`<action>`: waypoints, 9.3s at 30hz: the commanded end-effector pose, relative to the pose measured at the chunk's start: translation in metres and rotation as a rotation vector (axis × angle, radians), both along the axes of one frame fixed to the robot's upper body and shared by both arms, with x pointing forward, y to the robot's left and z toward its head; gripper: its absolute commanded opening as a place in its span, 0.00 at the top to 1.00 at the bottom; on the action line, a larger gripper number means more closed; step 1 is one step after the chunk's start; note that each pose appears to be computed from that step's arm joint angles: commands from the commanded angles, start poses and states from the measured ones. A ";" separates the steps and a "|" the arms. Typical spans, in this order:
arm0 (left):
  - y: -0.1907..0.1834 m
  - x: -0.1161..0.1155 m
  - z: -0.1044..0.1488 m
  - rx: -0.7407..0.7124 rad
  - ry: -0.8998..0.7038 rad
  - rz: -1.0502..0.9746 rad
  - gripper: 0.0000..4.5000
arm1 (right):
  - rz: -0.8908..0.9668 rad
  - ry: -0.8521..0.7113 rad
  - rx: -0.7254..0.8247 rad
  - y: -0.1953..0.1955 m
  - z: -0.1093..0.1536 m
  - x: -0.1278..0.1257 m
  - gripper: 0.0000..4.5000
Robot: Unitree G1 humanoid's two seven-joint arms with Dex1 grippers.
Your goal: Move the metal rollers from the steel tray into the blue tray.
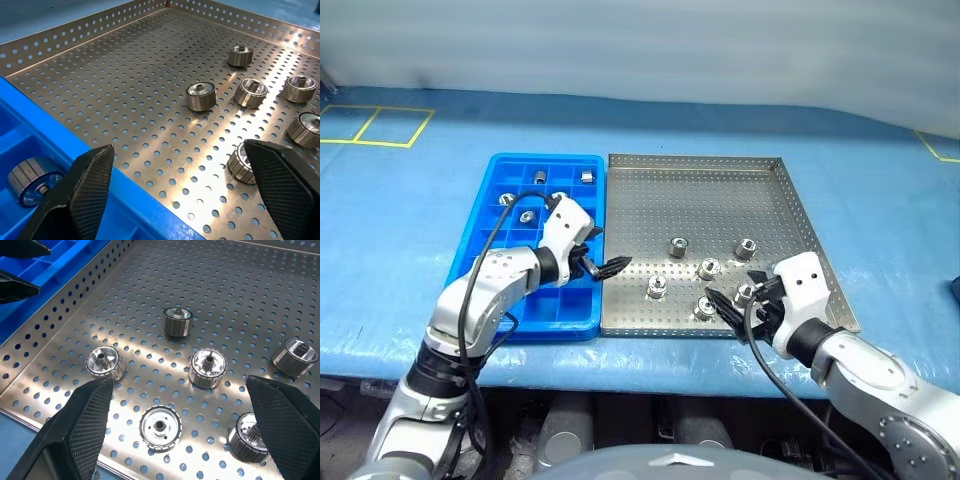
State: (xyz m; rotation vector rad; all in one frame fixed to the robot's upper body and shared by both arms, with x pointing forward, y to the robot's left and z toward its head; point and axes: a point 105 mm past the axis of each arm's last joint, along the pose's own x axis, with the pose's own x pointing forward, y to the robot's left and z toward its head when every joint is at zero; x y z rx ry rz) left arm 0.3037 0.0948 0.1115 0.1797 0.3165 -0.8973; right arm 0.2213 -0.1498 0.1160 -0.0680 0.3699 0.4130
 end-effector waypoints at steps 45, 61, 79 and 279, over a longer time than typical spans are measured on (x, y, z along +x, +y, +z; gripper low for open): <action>-0.067 0.052 0.052 -0.029 -0.078 -0.130 0.00 | 0.027 -0.074 0.007 0.009 0.008 0.013 0.01; -0.120 0.081 -0.009 0.186 -0.008 -0.263 0.00 | -0.071 -0.096 0.029 0.008 0.004 0.007 0.01; -0.130 0.080 -0.046 0.279 0.099 -0.216 0.26 | -0.093 -0.117 0.030 0.006 0.006 0.008 0.00; 0.091 -0.028 0.002 0.053 -0.057 0.716 0.46 | 0.547 -0.138 0.061 0.118 -0.002 0.027 0.00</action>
